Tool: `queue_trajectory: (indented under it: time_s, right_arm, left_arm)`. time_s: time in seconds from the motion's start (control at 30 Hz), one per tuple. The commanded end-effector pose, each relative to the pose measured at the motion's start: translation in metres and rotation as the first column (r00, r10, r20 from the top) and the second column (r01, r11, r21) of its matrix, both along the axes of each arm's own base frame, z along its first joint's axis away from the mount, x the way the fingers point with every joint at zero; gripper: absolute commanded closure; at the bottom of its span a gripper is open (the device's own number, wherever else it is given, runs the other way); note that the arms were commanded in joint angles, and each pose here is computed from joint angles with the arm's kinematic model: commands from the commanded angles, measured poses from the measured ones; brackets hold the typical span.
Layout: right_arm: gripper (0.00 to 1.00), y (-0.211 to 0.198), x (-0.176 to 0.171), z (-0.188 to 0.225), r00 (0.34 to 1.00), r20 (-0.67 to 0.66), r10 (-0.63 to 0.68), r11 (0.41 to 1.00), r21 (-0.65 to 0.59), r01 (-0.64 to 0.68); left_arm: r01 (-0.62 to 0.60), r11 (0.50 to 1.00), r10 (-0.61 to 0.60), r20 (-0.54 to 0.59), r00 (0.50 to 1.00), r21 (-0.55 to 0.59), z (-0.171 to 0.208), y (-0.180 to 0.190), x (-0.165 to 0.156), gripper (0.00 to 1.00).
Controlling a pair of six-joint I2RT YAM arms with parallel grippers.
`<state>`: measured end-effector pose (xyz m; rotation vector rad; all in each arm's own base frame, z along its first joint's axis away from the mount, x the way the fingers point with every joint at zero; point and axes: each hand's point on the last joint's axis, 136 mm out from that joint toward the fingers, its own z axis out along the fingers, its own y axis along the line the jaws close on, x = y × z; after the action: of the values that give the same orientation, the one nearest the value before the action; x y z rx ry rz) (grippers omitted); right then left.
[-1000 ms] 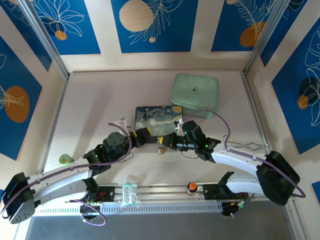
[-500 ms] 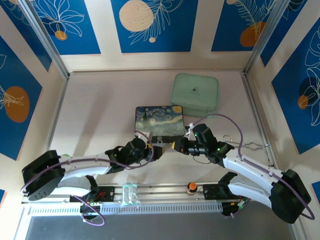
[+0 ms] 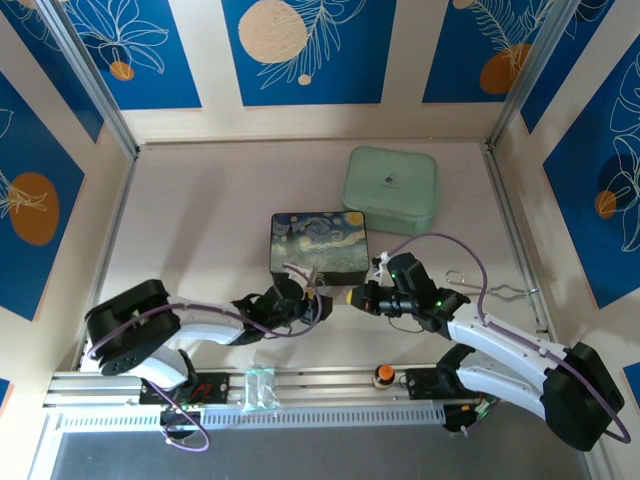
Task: Unlock the padlock with the key
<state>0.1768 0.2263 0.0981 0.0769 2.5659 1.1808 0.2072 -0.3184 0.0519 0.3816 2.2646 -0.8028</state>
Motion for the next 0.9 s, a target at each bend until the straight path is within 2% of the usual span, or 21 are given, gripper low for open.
queue_trajectory:
  time_s: [0.0,0.27,0.53,0.77,0.87]
  right_arm:
    - [1.0,-0.002,-0.005,0.0,1.0,0.004,0.006,1.0,0.01,-0.006]
    - [1.0,-0.006,-0.011,-0.01,1.0,-0.017,-0.011,1.0,0.014,0.011]
    - [1.0,-0.01,-0.013,-0.013,1.0,-0.018,-0.022,1.0,0.013,0.022]
    - [1.0,-0.007,-0.015,-0.015,0.999,-0.033,-0.027,0.999,0.033,0.028]
    - [1.0,-0.001,-0.016,-0.019,0.997,-0.072,-0.025,0.997,0.076,0.031]
  left_arm:
    - [-0.004,0.999,0.004,0.013,1.0,-0.034,-0.003,-0.004,0.002,0.41]
    - [0.012,1.0,-0.012,0.014,1.0,0.022,-0.015,-0.012,0.007,0.5]
    - [-0.008,1.0,0.008,-0.029,1.0,0.01,-0.031,-0.015,0.006,0.6]
    - [-0.04,0.999,0.038,-0.068,0.997,-0.033,-0.026,-0.018,0.005,0.82]
    - [-0.067,0.996,0.061,-0.096,0.993,-0.061,-0.023,-0.019,0.006,0.85]
